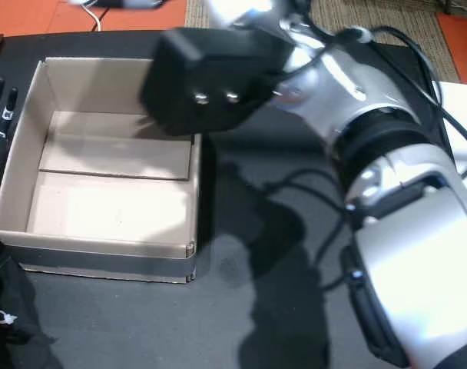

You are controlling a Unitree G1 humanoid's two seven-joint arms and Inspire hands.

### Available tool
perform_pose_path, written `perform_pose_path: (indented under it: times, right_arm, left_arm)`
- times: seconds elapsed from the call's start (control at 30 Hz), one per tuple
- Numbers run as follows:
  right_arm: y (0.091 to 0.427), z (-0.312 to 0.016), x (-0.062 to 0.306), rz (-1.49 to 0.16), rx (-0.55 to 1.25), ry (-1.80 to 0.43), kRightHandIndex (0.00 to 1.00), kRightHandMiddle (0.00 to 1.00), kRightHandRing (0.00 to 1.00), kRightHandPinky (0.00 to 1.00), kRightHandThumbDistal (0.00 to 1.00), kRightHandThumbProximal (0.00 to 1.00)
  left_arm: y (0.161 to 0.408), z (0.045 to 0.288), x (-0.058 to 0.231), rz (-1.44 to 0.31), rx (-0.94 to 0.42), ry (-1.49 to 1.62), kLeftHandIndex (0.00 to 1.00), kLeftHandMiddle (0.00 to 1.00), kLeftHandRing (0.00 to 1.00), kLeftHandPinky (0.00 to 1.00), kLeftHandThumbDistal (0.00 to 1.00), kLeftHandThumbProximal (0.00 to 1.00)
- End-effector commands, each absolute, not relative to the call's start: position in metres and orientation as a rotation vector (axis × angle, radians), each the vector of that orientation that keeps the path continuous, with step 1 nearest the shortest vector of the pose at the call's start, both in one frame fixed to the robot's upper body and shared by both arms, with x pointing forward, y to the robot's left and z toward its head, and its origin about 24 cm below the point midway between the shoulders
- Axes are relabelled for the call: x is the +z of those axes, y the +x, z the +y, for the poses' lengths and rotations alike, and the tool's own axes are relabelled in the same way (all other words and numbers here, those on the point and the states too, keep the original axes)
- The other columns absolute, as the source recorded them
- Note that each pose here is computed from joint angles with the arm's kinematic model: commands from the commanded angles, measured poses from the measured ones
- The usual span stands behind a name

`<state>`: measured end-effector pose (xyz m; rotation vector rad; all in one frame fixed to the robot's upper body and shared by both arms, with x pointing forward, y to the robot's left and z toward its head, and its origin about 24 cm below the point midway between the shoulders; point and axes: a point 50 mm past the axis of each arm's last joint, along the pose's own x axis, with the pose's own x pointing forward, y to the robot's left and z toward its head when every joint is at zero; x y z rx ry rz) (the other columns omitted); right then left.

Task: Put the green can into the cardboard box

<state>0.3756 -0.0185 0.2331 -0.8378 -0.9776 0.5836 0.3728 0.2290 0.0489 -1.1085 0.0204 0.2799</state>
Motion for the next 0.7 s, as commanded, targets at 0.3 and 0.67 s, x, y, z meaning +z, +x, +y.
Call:
perform_pose_path:
  times: [0.3, 0.67]
  right_arm:
    - [0.365, 0.013, 0.235, -1.079, 0.736, -1.112, 0.00, 0.00, 0.04, 0.32, 0.21, 0.07]
    - [0.385, 0.011, 0.228, -0.609, 0.922, -1.380, 0.12, 0.11, 0.13, 0.29, 0.02, 0.40]
  left_arm:
    - [0.372, 0.225, 0.047, 0.024, 0.275, -1.112, 0.63, 0.65, 0.79, 0.89, 0.00, 1.00]
    - [0.372, 0.225, 0.047, 0.020, 0.269, -1.113, 0.67, 0.65, 0.76, 0.87, 0.00, 1.00]
